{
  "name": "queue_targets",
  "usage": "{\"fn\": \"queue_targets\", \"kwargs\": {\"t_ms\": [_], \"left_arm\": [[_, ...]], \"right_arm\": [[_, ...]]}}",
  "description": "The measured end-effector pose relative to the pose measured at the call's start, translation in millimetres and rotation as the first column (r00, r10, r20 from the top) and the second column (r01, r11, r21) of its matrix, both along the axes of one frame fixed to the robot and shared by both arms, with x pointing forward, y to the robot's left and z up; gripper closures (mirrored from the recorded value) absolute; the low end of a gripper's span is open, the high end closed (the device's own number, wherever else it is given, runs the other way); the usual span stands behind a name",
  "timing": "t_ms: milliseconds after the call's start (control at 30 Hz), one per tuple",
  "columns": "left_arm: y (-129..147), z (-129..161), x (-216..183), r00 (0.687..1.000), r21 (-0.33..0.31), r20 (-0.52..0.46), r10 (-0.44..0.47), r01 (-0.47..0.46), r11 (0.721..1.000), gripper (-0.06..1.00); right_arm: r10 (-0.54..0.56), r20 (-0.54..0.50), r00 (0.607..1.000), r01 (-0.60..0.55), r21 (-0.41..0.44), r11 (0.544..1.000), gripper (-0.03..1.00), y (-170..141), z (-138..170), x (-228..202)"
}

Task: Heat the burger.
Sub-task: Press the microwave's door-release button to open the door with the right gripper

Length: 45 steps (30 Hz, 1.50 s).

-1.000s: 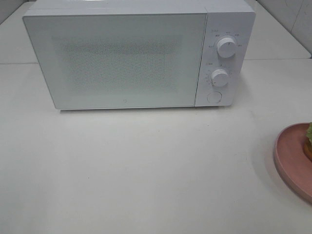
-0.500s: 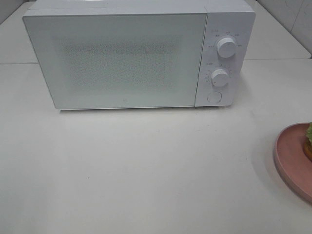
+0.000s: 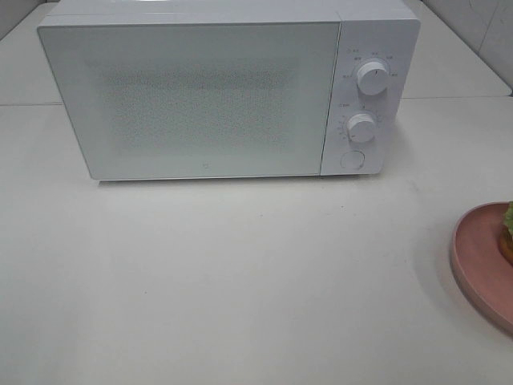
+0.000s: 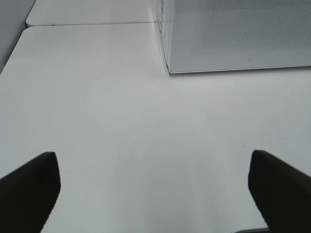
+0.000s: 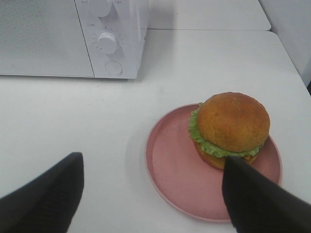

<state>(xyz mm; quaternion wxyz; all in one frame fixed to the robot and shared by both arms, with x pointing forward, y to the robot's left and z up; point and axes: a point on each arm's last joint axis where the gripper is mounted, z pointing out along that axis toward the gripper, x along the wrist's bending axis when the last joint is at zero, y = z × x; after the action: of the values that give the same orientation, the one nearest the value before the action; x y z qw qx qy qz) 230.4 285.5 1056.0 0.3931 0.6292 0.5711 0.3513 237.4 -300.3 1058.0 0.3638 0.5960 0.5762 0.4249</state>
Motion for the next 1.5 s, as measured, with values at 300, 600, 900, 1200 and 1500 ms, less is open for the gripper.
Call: {"fn": "queue_targets", "kwargs": {"t_ms": [300,600,900,1200,1500], "left_arm": [[0,0,0,1.000,0.000,0.000,0.000,0.000,1.000,-0.03],[0,0,0,1.000,0.000,0.001,0.000,0.000,1.000,-0.03],[0,0,0,1.000,0.000,0.001,0.000,0.000,1.000,-0.03],[0,0,0,1.000,0.000,0.001,0.000,0.000,1.000,-0.03],[0,0,0,1.000,0.000,0.001,0.000,0.000,1.000,-0.03]], "right_arm": [[0.002,0.072,0.997,-0.003,0.005,1.000,0.22,1,14,11],[0.007,0.144,0.990,-0.008,0.008,1.000,0.22,4,18,49],[0.010,0.225,0.974,-0.014,0.013,1.000,0.22,7,15,75],[0.014,0.273,0.962,-0.019,0.015,1.000,0.22,10,13,110],[0.017,0.285,0.958,-0.023,0.017,1.000,0.22,13,8,143]]}}
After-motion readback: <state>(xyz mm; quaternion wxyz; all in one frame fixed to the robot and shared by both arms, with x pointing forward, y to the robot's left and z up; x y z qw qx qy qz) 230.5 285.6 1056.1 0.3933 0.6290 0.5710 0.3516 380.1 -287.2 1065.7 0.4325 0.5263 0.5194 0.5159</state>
